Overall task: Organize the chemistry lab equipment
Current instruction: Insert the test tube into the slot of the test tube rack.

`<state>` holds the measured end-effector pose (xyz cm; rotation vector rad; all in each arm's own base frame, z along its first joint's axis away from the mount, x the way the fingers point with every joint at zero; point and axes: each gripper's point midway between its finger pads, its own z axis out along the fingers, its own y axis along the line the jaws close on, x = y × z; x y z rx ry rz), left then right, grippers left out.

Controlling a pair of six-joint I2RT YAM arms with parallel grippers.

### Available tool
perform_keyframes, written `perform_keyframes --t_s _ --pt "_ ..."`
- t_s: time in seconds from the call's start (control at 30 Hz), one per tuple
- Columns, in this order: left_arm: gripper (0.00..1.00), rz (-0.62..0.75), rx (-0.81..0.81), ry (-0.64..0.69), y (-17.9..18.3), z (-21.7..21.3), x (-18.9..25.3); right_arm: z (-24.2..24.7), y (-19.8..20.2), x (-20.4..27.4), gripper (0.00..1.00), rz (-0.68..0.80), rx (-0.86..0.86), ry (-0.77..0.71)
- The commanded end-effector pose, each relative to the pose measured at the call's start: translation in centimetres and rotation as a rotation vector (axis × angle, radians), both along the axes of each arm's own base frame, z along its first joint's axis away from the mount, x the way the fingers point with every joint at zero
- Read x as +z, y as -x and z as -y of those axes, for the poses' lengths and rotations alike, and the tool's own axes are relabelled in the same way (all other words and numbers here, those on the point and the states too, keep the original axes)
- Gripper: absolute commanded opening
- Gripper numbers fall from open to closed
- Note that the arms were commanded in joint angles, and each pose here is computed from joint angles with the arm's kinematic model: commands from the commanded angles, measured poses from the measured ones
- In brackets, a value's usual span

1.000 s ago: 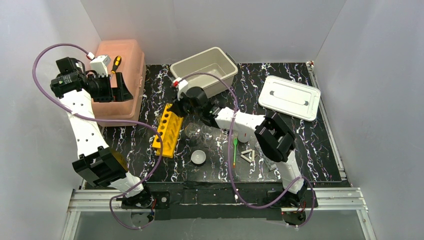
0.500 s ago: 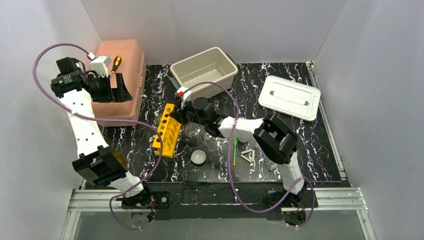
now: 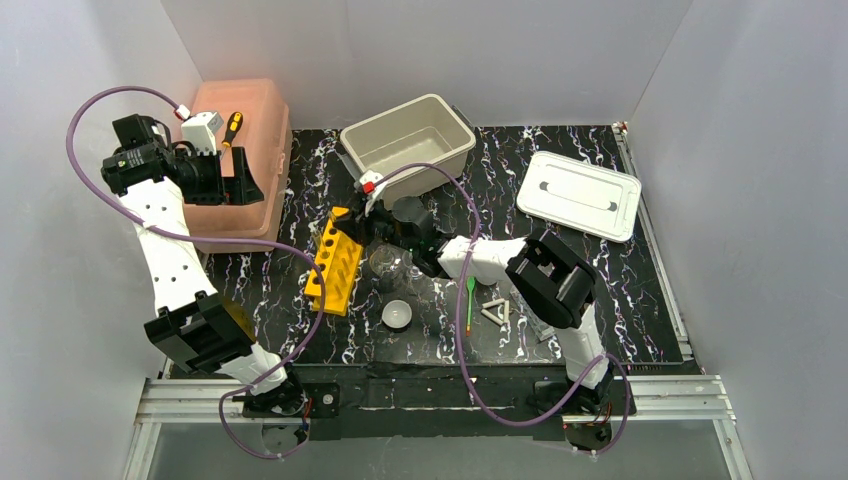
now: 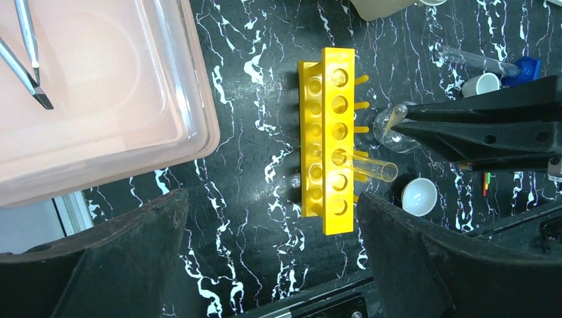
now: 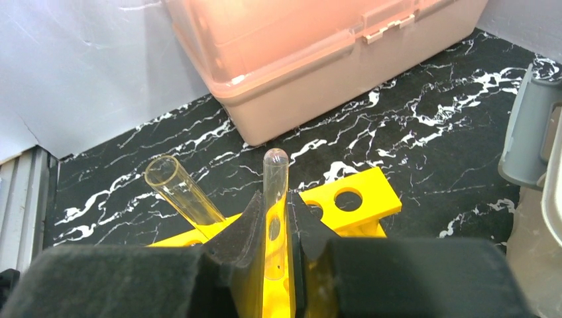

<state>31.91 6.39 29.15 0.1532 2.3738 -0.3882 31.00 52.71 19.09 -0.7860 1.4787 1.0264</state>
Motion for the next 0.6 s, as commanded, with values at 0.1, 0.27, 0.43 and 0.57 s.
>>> perform_keyframes --t_s 0.1,0.27,0.43,0.57 --pt "0.99 0.0 -0.014 -0.004 0.5 0.3 0.3 -0.6 0.4 2.1 0.01 0.054 0.028 -0.097" --pt "0.99 -0.003 -0.015 -0.015 0.7 0.2 0.3 -0.6 0.4 0.9 0.01 0.049 0.026 -0.103" --pt "0.99 -0.007 -0.015 -0.014 0.7 0.1 0.2 -0.4 1.1 0.7 0.01 0.09 0.056 -0.144" --pt "0.99 -0.009 -0.015 -0.017 0.7 0.1 0.1 0.0 1.6 0.5 0.01 0.111 0.065 -0.169"
